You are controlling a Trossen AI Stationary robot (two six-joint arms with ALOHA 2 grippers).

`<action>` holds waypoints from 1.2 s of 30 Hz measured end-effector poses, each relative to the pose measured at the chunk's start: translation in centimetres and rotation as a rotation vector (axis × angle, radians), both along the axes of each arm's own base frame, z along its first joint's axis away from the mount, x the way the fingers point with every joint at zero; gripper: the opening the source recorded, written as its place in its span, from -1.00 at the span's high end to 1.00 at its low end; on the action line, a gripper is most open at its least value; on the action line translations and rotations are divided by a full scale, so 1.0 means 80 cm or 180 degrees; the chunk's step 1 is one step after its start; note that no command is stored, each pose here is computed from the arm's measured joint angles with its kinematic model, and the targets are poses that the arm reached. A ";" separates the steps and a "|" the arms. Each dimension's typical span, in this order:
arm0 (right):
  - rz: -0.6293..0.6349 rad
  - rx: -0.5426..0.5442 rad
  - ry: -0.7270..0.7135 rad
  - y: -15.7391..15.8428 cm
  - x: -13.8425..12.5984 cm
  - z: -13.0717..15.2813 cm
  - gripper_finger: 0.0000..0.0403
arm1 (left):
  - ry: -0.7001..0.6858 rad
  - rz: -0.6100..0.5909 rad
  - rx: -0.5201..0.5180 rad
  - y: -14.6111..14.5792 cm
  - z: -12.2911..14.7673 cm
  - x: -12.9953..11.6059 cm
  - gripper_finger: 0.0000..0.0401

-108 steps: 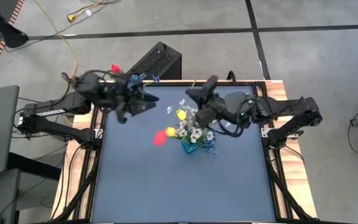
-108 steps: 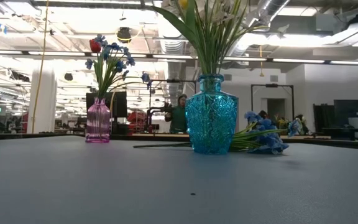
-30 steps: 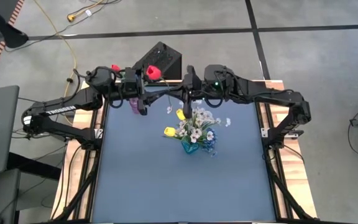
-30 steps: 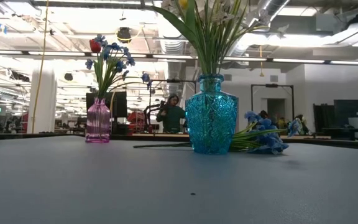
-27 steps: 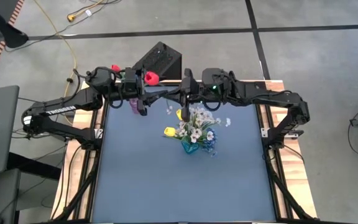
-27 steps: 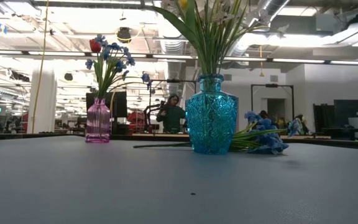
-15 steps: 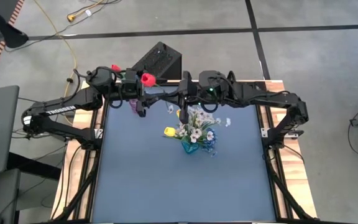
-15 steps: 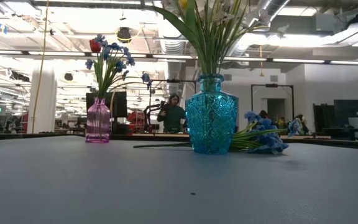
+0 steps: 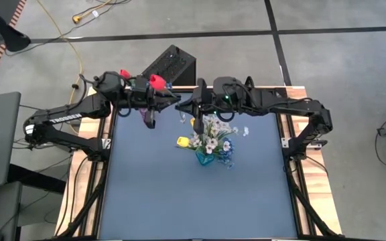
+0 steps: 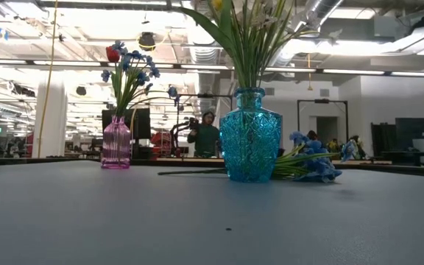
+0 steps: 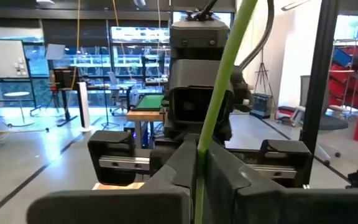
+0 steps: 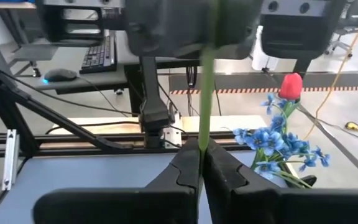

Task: Sort flowers into vase by color
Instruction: Put the left red flower into the violet vase

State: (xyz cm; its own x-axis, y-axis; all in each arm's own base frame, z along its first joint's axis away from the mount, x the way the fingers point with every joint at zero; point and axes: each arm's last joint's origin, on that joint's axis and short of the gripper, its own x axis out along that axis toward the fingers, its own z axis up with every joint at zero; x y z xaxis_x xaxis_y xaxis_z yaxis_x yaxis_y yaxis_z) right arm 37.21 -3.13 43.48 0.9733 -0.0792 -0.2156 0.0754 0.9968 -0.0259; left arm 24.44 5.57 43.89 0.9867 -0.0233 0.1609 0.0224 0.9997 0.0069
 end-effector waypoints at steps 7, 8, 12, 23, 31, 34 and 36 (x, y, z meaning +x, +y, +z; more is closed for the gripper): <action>0.0075 -0.0176 -0.0016 0.006 -0.002 0.003 0.55 | 0.0031 -0.0001 -0.0041 0.000 -0.001 0.000 0.99; 0.0075 -0.0177 -0.0033 0.006 -0.003 0.005 0.50 | 0.0047 0.0000 -0.0045 0.000 -0.001 -0.001 0.99; 0.0065 -0.0171 -0.0112 0.007 -0.017 0.018 0.27 | 0.0094 0.0125 -0.0021 -0.001 0.001 -0.012 1.00; 0.0055 -0.0184 -0.0232 0.012 -0.097 0.067 -0.06 | 0.0556 0.1337 -0.0132 0.000 0.007 -0.103 1.00; 0.0035 -0.0071 -0.0091 0.014 -0.125 0.073 -0.06 | 0.0346 0.1897 0.0070 -0.005 0.022 -0.154 1.00; 0.0023 0.0024 -0.0079 0.014 -0.125 0.072 -0.06 | 0.0248 0.2136 0.0184 0.000 0.027 -0.159 1.00; 0.0014 0.0076 -0.0070 0.015 -0.123 0.071 -0.06 | 0.0194 0.2286 0.0286 0.007 0.031 -0.157 1.00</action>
